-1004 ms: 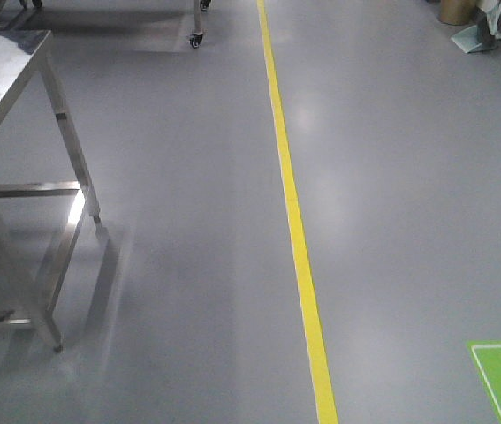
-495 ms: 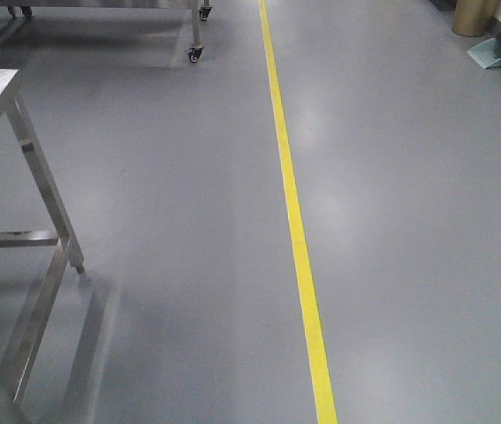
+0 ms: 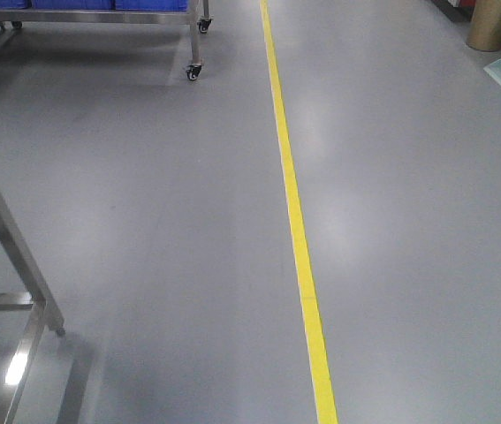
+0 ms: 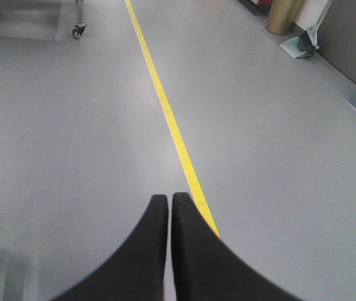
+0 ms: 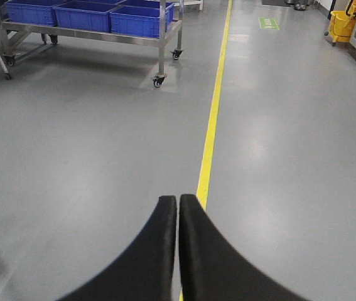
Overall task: Move and align brake pads A on conveyor
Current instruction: 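Drive along the yellow floor line past the steel carts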
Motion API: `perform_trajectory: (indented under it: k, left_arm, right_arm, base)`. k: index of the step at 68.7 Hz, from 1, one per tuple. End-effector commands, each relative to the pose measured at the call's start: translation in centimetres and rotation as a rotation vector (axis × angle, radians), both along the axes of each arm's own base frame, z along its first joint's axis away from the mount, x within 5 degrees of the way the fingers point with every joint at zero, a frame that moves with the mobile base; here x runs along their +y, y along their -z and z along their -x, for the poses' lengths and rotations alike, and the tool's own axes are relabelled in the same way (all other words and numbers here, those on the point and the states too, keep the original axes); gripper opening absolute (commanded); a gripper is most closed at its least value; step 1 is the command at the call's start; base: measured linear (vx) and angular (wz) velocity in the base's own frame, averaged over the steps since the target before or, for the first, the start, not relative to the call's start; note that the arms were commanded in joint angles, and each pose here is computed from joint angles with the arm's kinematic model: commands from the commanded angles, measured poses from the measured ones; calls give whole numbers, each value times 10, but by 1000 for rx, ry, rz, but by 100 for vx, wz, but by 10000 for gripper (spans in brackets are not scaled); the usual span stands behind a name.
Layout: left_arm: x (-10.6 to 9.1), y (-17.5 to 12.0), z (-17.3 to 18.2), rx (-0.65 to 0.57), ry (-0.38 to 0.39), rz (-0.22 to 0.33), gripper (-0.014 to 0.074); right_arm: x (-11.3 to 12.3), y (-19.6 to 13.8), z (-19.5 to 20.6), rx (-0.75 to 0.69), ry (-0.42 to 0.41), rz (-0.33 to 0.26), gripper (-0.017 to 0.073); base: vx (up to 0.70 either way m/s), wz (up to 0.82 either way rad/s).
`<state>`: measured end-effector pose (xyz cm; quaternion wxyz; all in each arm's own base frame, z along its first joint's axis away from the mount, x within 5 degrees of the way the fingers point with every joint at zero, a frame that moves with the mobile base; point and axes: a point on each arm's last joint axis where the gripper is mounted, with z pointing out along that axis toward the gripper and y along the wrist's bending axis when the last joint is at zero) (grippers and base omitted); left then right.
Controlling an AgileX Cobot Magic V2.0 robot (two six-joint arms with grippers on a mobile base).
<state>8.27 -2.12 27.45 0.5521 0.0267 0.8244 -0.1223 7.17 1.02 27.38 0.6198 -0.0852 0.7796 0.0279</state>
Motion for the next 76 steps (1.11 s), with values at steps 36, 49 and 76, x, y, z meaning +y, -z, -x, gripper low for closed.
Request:
perform_trajectory:
  k: [36,49,76]
  left_arm:
    - [-2,-14,-2,-81,16,28,-6]
    - [-2,-14,-2,-81,16,28,-6]
    - [-2,-14,-2,-81,16,28,-6]
  right_arm:
    - [1,-15,-1,-98,-10,3,-4]
    - [1,-15,-1,-99,-10,3,-4]
    - [1,-15,-1,-99,-10,3,-4]
  base:
    - [48,0]
    - [46,2]
    - [43,3]
